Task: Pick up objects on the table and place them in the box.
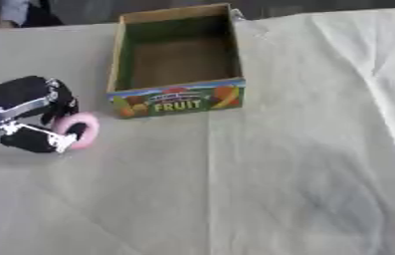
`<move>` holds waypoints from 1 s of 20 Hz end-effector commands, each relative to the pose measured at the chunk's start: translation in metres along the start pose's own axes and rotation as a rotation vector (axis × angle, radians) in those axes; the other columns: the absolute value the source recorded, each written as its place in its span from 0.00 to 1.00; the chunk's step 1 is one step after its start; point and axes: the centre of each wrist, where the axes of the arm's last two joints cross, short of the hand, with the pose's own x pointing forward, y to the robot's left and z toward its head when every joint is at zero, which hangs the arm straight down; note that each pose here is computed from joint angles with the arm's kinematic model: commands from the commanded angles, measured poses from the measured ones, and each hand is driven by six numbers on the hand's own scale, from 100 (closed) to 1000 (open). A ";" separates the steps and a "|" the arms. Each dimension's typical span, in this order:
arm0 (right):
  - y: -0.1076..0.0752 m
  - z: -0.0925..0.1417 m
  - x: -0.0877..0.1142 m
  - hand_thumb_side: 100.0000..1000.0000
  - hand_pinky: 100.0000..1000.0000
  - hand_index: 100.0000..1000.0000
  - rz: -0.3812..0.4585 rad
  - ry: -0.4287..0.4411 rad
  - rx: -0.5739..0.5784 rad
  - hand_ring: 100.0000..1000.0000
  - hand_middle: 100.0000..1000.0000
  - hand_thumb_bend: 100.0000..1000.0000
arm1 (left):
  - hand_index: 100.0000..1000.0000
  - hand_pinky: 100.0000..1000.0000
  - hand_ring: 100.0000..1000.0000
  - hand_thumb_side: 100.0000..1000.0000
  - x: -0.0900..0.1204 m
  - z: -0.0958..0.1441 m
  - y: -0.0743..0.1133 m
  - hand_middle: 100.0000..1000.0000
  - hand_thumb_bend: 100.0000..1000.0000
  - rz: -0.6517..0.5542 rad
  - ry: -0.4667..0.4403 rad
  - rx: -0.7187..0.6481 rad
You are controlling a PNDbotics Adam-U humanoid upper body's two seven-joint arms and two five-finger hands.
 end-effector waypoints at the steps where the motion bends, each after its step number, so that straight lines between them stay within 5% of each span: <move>1: -0.002 -0.003 0.005 1.00 0.45 0.78 -0.001 -0.018 0.000 0.56 0.54 0.00 | 0.21 0.00 0.21 0.31 -0.003 0.009 0.024 0.22 0.00 -0.063 0.003 0.099; 11: -0.003 -0.003 0.005 1.00 0.45 0.78 0.004 -0.015 -0.006 0.56 0.54 0.00 | 0.22 0.00 0.20 0.40 0.017 0.013 0.086 0.22 0.00 -0.142 -0.076 0.468; 20: -0.004 -0.004 0.006 1.00 0.45 0.78 -0.001 -0.014 0.004 0.57 0.54 0.00 | 0.21 0.03 0.19 0.48 0.028 -0.027 0.125 0.21 0.00 -0.060 -0.146 0.676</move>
